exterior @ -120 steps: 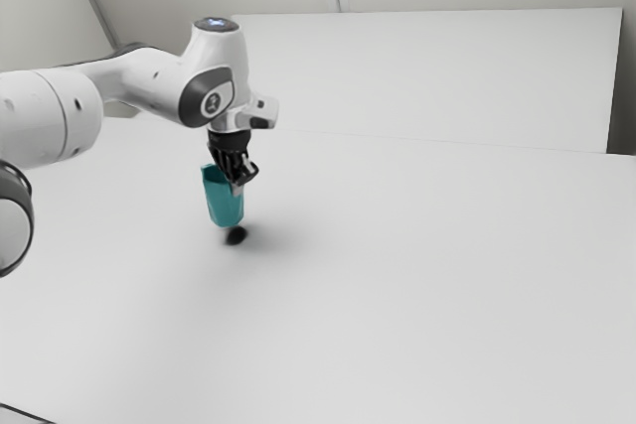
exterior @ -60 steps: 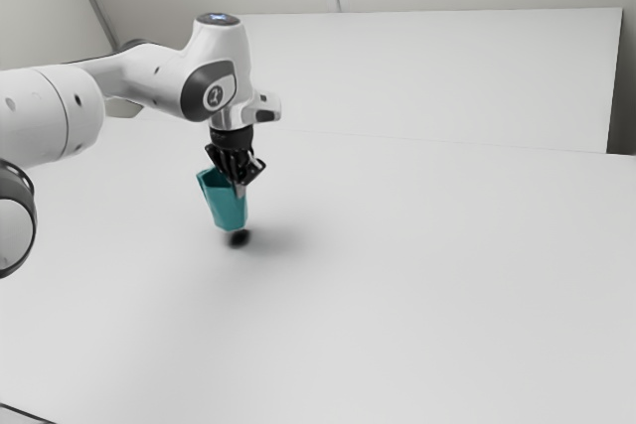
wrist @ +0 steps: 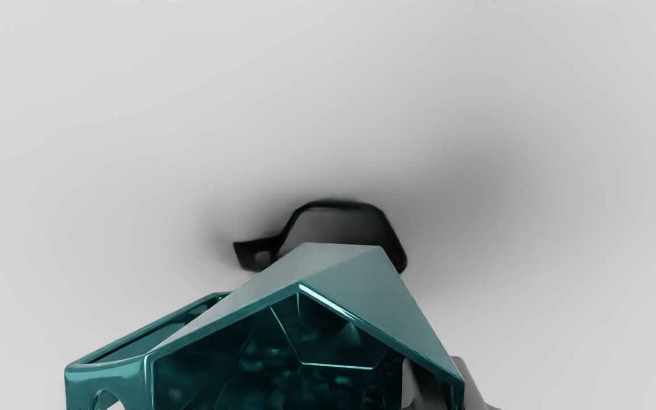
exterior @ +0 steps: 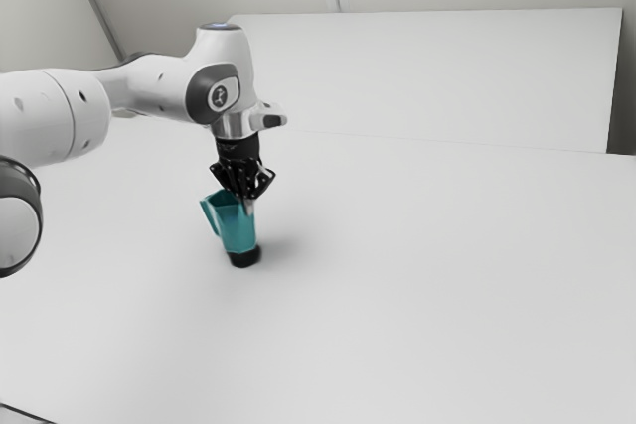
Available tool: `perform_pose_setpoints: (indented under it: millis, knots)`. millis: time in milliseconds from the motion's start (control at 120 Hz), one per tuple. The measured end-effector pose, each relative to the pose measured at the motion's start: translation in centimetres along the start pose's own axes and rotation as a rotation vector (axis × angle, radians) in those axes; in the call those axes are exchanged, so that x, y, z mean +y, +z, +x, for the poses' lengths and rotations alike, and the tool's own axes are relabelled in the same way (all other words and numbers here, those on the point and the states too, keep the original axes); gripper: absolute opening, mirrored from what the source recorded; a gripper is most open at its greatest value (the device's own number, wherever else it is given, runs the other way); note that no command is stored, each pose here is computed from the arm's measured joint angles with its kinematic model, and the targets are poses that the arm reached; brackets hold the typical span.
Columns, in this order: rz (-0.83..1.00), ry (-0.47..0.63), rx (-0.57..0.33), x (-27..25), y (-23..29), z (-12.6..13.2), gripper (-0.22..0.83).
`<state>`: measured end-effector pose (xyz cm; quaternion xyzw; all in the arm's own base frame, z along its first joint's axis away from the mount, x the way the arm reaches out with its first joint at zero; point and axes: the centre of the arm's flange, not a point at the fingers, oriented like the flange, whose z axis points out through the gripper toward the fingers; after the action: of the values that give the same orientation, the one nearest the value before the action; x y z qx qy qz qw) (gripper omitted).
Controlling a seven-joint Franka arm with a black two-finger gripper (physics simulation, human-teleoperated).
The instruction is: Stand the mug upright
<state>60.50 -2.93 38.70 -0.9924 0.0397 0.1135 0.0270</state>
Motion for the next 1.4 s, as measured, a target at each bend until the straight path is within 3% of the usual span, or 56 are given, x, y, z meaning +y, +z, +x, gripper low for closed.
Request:
perform_pose_setpoints:
  millis: [700, 1400]
  knots:
    - [0.003, -0.025, -0.004, 1.3, 2.1, 1.3, -0.17]
    - [-0.006, -0.024, 0.004, 2.5, 1.0, 2.7, 0.08]
